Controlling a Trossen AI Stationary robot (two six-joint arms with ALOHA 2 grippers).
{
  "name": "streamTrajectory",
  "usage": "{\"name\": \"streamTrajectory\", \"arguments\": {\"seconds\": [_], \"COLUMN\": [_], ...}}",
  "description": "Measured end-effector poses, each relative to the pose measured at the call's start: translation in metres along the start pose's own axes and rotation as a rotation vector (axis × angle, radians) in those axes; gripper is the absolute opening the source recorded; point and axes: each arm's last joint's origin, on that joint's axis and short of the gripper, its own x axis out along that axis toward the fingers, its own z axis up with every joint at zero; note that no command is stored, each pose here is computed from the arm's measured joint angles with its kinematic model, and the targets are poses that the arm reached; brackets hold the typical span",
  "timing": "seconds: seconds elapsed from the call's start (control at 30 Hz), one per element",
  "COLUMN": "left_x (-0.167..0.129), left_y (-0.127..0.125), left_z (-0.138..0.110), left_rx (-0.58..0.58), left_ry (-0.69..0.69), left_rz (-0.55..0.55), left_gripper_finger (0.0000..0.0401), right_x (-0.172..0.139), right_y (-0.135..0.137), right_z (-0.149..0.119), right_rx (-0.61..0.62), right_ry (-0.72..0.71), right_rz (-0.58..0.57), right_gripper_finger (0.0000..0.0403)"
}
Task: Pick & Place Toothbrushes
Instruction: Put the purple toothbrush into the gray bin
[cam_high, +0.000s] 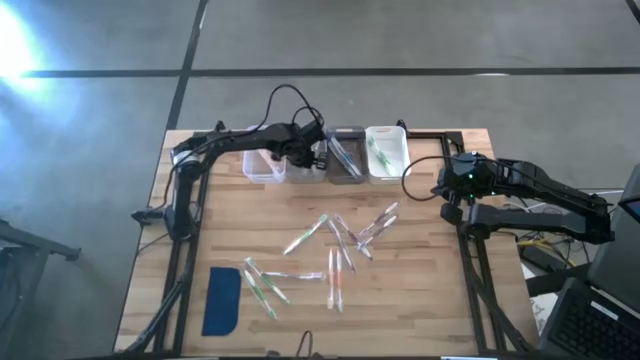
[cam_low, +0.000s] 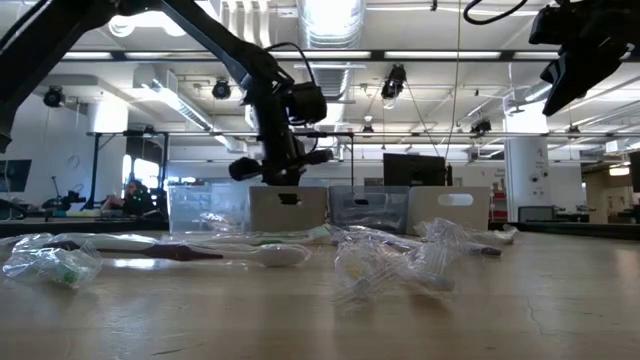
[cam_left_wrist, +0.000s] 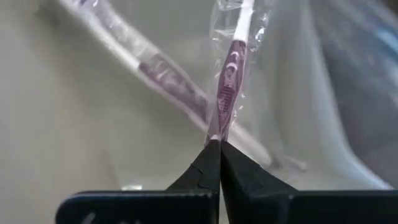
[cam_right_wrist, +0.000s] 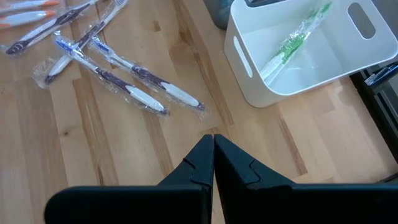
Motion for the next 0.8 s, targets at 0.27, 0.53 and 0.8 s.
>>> {"name": "streamTrajectory", "arguments": {"seconds": [0.27,0.53,0.8], "left_x": [-0.024,-0.054,-0.059], "left_y": [-0.018,-0.043,-0.060], "left_z": [0.016,0.016,-0.002], "left_rx": [-0.005,-0.201,-0.571], "left_ry": [-0.047,-0.161,-0.301], "left_rz": [-0.072,-0.102,-0.086], "left_gripper_finger": [0.0002,0.0001,0.0001], "right_x": [0.000,0.000,0.000], "right_y": [0.000,0.000,0.000], "right_z": [0.000,0.000,0.000], "right_rx": [0.000,0.000,0.000], "right_ry": [0.000,0.000,0.000], "right_rz": [0.000,0.000,0.000], "right_gripper_finger": [0.0008,0.0008,0.0008]}}
